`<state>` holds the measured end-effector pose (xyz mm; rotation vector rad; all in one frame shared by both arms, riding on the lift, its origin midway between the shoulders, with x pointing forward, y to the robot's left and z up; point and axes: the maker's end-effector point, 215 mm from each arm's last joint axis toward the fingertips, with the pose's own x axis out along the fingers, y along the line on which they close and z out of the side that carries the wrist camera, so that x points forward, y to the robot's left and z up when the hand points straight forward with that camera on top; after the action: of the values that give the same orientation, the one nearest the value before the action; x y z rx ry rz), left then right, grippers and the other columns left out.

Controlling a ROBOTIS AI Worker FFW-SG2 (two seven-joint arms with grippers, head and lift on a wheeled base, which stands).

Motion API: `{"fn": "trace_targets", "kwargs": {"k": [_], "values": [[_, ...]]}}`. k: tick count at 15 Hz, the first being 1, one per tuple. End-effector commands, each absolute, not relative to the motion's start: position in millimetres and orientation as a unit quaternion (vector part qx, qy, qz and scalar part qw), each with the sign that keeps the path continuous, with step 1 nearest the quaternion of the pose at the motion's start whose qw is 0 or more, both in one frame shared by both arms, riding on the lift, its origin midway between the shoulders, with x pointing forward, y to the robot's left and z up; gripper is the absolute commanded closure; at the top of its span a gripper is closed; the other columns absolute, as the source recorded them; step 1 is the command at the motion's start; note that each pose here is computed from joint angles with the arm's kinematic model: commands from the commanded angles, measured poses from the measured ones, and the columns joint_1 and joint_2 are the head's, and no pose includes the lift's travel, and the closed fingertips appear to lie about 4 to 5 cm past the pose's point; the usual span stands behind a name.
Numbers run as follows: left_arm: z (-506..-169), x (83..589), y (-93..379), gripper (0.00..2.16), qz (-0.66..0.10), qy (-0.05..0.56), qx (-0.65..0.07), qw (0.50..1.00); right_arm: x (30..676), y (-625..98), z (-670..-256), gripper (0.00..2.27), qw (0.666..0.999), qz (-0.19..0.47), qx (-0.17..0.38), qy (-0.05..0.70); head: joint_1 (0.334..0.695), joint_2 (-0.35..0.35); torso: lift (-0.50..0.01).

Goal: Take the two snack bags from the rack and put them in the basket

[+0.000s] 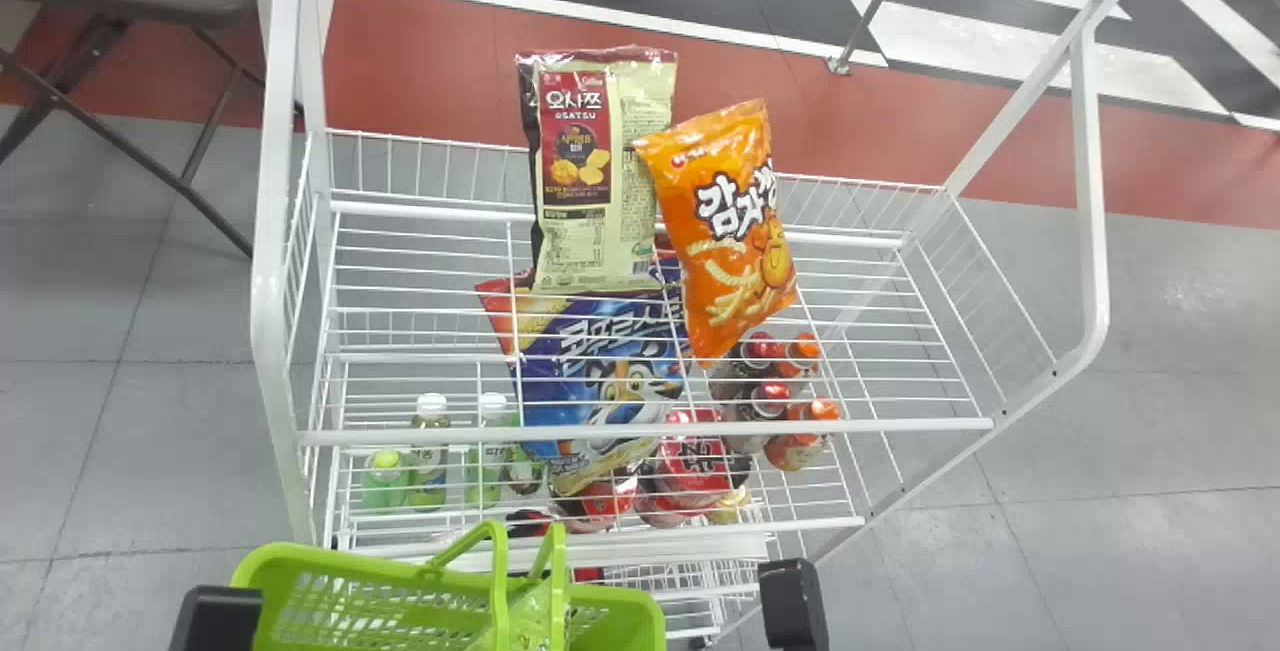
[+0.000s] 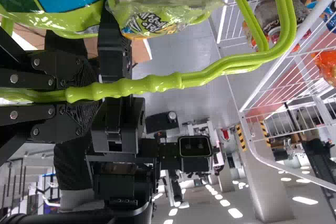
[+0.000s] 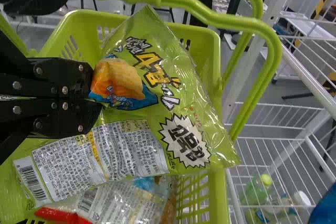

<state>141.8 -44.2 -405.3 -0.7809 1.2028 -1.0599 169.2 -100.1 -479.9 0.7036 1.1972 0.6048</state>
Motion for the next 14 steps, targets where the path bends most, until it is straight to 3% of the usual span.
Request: {"fn": "trace_targets", "kwargs": {"k": [1,5,6,7,8,14], "values": [[-403,138,-46,1.65,-0.463,0.525,-0.341,0.627,164,-100,-496,2.25,0.717,0.266,0.325,0.556,0.695,-0.350,-0.010],[-399,129,-46,1.65,-0.463,0.525,-0.343,0.626,152,-114,-534,1.99,0.714,0.230,0.295,0.592,0.695,-0.350,-0.010],[-397,128,-46,1.65,-0.464,0.523,-0.342,0.628,153,-119,-536,1.52,0.716,0.225,0.290,0.594,0.695,-0.350,-0.010],[-397,125,-48,1.65,-0.465,0.524,-0.342,0.626,154,-125,-534,0.65,0.718,0.221,0.287,0.594,0.695,-0.350,-0.010],[-397,123,-48,1.65,-0.464,0.526,-0.342,0.626,157,-134,-530,0.00,0.726,0.213,0.284,0.589,0.695,-0.350,-0.010],[-398,115,-50,1.65,-0.464,0.529,-0.342,0.623,182,-215,-514,0.06,0.774,0.139,0.271,0.555,0.695,-0.350,-0.010]]}}
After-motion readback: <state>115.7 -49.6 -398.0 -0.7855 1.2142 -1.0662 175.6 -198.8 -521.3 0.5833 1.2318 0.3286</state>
